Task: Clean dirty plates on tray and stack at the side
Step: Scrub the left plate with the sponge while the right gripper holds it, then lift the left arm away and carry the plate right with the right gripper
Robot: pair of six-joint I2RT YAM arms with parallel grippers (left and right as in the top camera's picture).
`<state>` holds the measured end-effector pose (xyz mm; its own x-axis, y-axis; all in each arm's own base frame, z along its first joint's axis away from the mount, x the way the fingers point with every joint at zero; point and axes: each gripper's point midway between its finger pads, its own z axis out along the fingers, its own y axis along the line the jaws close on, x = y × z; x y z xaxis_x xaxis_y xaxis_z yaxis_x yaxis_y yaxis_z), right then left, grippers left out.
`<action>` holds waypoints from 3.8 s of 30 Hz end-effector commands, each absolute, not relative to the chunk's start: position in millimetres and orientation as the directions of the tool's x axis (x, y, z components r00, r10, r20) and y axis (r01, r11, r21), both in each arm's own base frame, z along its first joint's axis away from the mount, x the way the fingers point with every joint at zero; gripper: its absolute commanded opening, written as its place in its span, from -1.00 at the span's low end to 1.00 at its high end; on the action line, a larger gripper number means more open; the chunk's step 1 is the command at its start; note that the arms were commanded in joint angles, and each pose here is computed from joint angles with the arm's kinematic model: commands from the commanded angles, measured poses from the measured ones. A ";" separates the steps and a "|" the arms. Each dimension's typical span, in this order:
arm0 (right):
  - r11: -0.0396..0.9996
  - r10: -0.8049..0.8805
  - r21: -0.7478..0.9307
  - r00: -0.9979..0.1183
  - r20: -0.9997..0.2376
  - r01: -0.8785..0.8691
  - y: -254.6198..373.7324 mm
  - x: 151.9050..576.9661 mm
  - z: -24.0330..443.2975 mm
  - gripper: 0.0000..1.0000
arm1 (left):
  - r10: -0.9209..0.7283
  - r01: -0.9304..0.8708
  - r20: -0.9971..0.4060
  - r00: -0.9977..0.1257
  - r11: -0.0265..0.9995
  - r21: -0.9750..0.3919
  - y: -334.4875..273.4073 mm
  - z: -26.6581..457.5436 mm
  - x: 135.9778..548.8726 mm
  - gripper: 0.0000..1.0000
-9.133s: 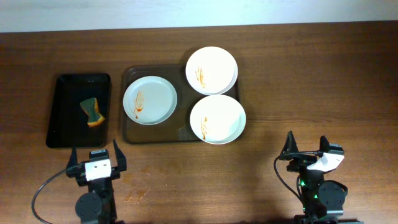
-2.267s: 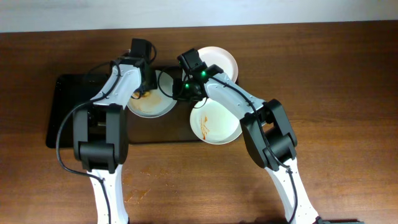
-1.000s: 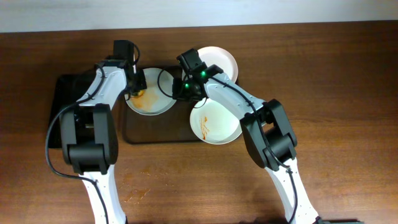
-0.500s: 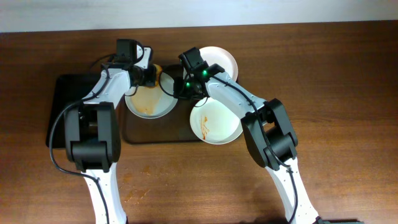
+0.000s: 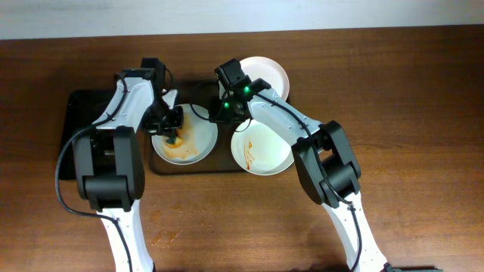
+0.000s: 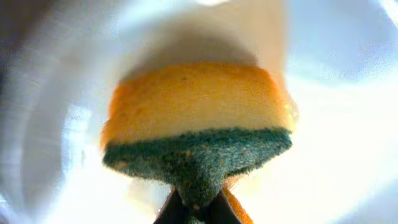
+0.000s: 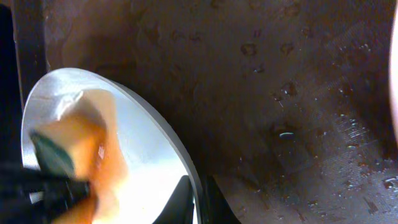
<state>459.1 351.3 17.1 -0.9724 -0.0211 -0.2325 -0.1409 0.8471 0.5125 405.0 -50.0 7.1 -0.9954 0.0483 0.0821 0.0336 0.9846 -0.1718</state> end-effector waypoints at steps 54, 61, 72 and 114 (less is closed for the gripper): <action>0.819 -0.063 0.533 -0.956 -0.288 -0.214 373.2 459.5 28.1 -0.91 | -0.198 -0.192 -0.167 -0.966 0.980 -0.052 7.7 120.7 484.4 -0.99; 0.868 -0.145 0.401 -0.922 -0.359 -0.293 346.2 475.3 96.7 -0.92 | -0.299 -0.296 -0.122 -0.946 0.954 -0.040 75.7 119.0 466.9 -0.99; 0.965 -0.261 -0.117 -0.795 -0.548 -0.237 298.1 483.1 178.6 -0.92 | -0.312 -0.310 -0.153 -0.938 0.950 -0.040 94.4 119.5 471.3 -0.99; 0.988 0.110 0.146 -0.919 -0.378 0.058 81.1 473.8 243.9 -0.92 | -0.218 -0.186 -0.228 -0.949 0.970 -0.154 31.0 124.8 501.5 -0.99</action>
